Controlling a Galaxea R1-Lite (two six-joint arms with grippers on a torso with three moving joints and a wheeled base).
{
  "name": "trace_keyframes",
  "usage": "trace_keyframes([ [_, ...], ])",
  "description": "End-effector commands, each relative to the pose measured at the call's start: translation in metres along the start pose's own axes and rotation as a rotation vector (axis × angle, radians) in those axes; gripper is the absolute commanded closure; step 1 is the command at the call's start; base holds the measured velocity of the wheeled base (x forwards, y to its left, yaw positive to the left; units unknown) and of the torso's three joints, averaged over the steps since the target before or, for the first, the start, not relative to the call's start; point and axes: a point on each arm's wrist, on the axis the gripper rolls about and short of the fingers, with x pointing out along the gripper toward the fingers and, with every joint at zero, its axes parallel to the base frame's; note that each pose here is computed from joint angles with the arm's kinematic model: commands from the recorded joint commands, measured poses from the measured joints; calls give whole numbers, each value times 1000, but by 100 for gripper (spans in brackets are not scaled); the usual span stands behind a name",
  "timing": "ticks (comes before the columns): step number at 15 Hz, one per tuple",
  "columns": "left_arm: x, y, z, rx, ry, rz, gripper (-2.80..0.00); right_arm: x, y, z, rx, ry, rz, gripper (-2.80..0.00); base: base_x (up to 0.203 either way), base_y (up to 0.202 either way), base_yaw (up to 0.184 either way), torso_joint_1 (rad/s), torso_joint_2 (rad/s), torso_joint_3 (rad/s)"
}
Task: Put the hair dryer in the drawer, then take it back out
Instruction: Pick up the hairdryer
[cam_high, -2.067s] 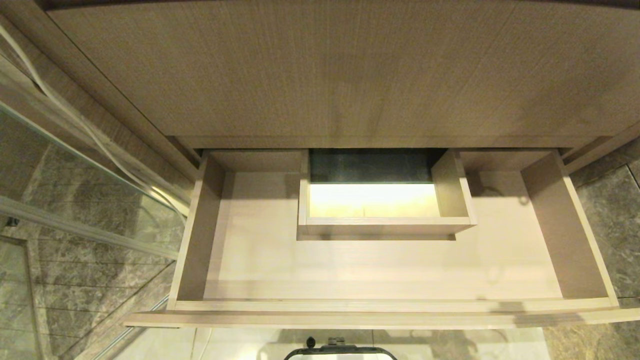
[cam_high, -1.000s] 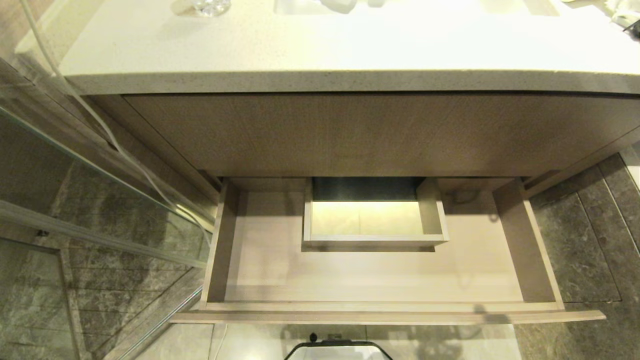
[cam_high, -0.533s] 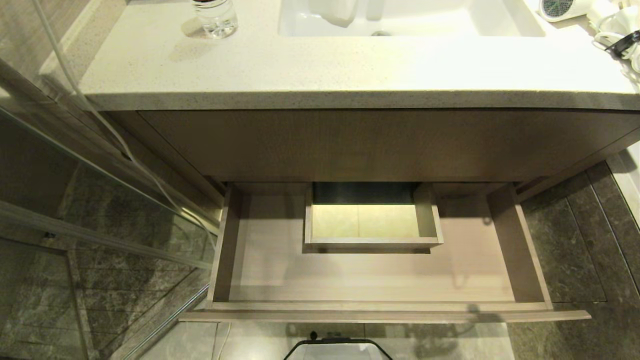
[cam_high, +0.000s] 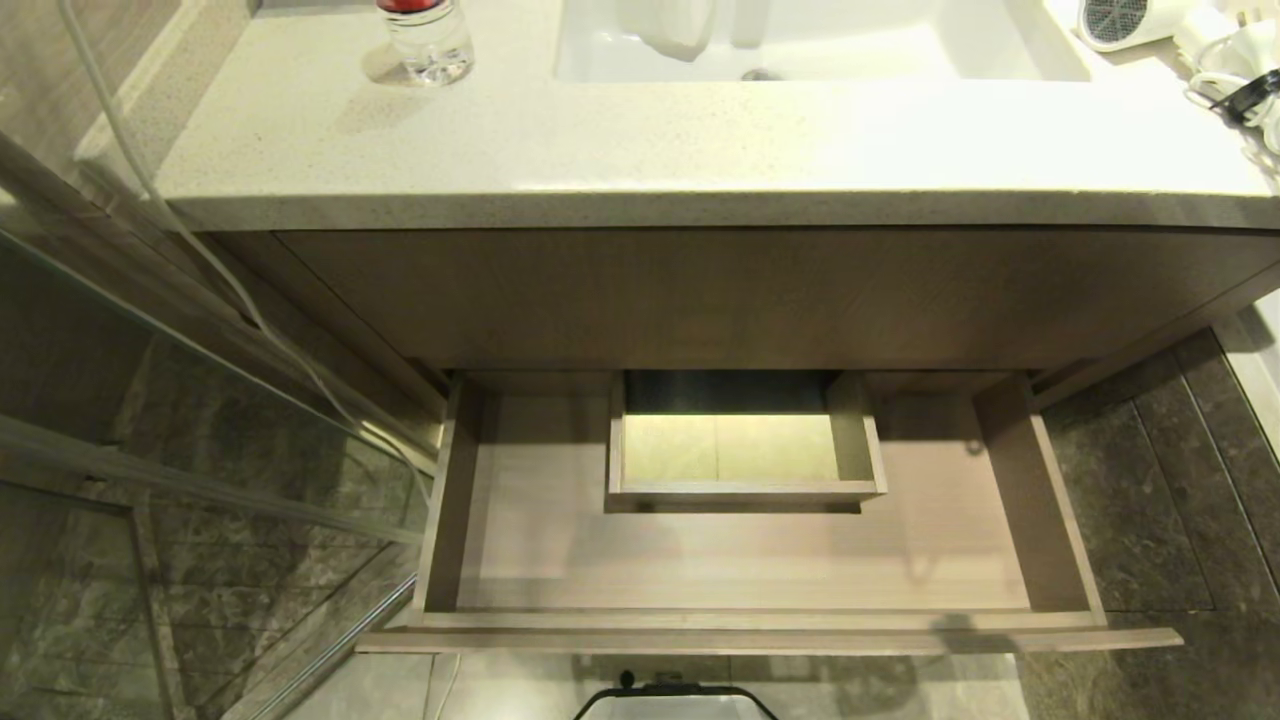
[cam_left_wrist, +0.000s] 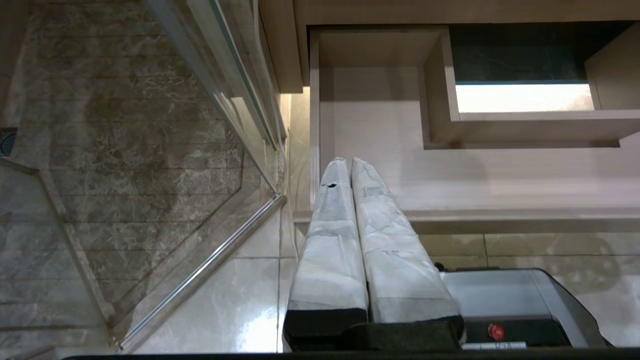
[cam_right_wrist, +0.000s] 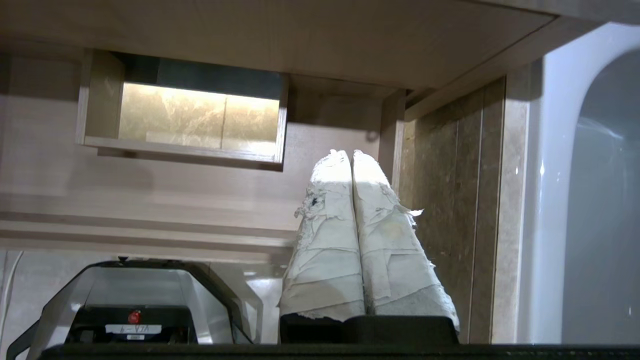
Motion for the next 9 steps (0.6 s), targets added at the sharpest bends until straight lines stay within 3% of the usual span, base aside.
trace_keyframes([
  [1,0,0,0,0,0,1,0,2,0,1,-3,2,1,0,0,0,0,238,-2,233],
  [9,0,0,0,0,0,1,0,2,-2,5,-12,-41,-8,0,0,0,0,305,-31,266],
])
